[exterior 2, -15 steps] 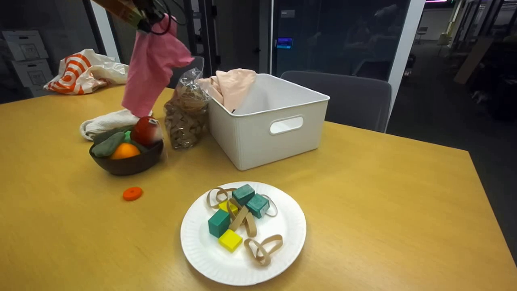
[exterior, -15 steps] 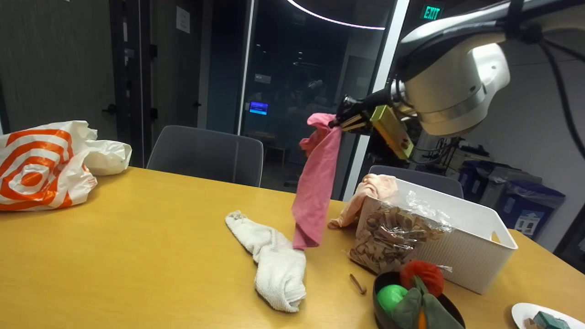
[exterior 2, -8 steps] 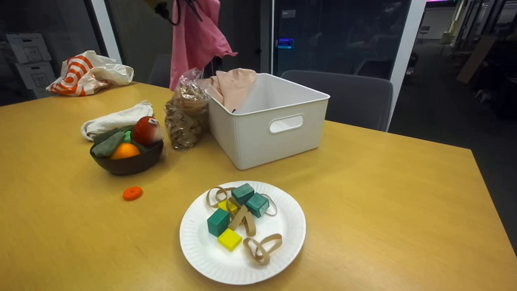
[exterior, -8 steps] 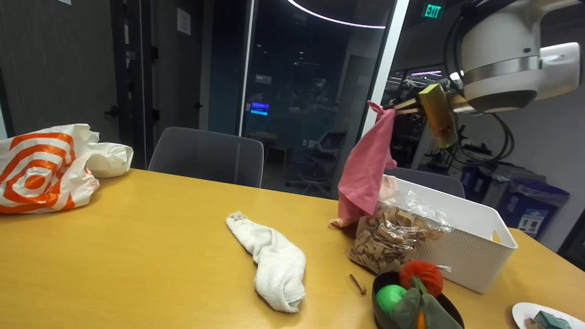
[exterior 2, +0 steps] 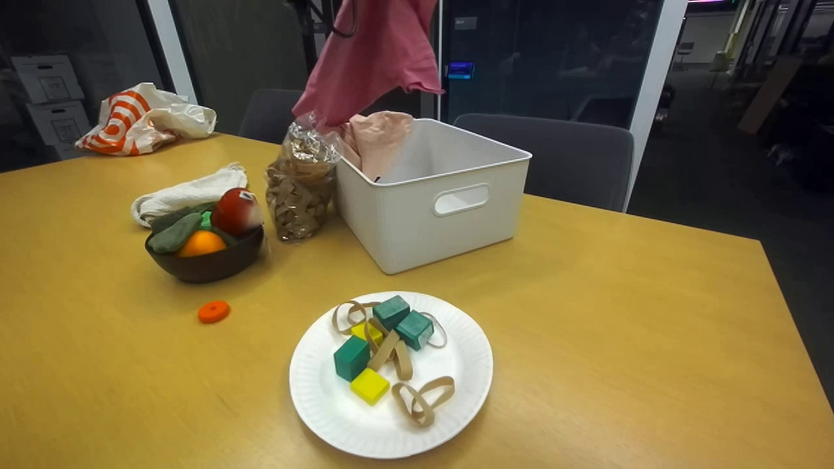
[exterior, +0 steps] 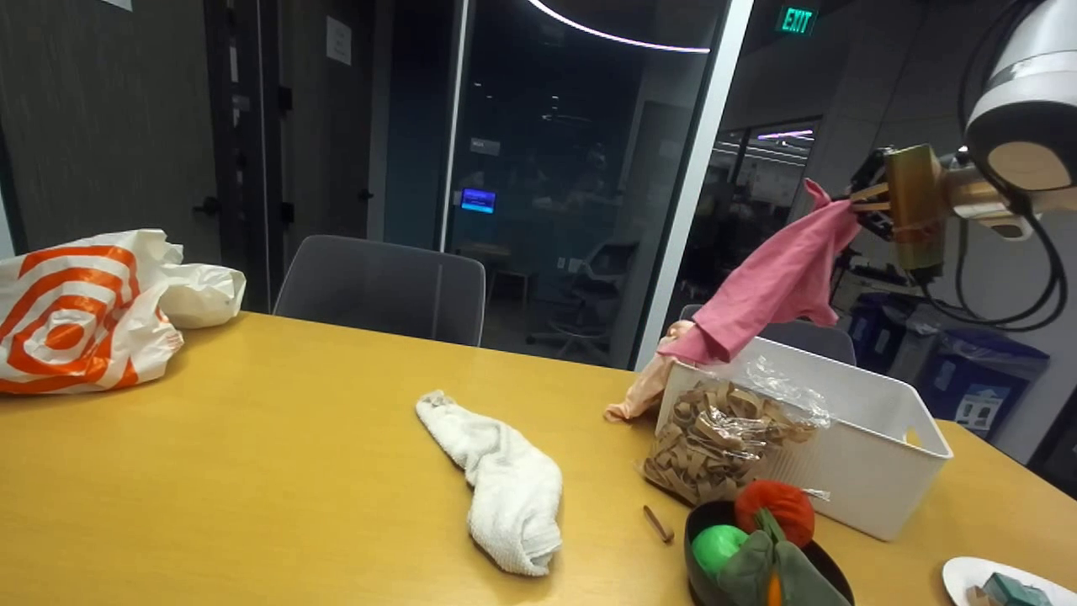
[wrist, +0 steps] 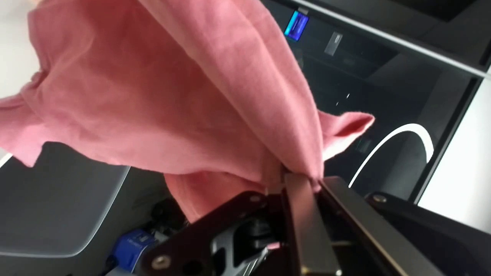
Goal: Pick up the cloths on the table and hang them around the white basket
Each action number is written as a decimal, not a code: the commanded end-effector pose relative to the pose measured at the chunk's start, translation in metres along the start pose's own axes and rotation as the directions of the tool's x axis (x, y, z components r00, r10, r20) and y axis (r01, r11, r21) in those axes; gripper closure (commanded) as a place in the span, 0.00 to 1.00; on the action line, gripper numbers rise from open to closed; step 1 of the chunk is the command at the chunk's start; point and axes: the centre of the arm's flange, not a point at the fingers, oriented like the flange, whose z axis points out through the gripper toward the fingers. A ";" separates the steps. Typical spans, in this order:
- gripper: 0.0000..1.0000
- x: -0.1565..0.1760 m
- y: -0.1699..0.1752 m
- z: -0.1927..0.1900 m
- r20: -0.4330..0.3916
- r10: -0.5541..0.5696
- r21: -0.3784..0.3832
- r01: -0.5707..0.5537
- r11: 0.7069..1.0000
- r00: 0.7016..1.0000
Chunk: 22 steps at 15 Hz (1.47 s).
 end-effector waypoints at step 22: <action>0.95 -0.021 0.124 0.143 -0.524 -0.179 -0.345 -0.015 0.939 0.833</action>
